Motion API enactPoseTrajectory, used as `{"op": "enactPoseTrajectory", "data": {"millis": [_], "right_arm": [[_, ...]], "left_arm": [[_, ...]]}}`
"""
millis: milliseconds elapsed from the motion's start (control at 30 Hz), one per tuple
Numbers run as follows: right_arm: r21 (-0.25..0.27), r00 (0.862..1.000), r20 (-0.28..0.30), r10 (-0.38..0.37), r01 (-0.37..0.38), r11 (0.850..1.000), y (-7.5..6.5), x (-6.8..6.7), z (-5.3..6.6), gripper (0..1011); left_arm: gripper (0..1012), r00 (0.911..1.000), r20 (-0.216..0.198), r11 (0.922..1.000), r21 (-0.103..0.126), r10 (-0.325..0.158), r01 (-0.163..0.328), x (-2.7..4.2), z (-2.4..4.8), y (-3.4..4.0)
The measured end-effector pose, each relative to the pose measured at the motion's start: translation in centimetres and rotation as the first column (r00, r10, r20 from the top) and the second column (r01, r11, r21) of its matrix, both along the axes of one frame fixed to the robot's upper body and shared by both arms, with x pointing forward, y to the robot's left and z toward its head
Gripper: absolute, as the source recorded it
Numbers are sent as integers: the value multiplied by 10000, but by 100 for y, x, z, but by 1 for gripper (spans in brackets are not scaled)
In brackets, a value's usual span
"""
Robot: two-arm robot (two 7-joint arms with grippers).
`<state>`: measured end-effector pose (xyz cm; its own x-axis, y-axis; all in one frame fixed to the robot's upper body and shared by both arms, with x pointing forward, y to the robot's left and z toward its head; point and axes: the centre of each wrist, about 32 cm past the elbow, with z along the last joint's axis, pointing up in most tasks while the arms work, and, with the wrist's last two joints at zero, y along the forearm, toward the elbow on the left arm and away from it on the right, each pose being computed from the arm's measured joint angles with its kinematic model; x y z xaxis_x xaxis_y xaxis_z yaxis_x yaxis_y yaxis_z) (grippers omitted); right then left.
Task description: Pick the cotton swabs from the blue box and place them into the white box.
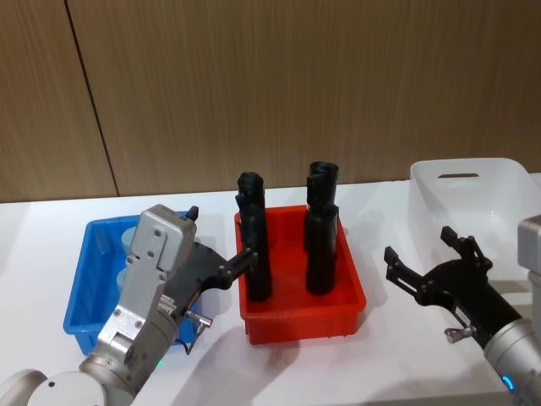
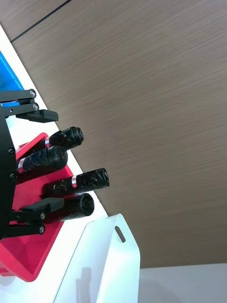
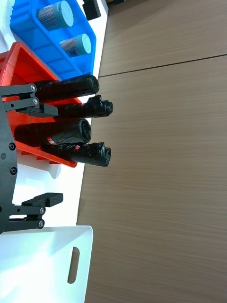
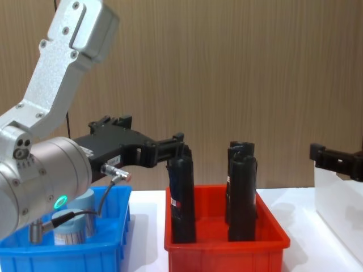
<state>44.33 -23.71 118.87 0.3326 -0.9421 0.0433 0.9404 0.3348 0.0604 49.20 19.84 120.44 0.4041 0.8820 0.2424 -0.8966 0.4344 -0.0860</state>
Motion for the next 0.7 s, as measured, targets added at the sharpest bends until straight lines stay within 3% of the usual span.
{"op": "enactPoseTrajectory", "data": {"millis": [700], "right_arm": [[1, 10000, 0, -1, 1, 10000, 0, 0, 0, 1002]], "left_arm": [[1004, 10000, 0, 10000, 1, 0, 0, 0, 0, 0]]}}
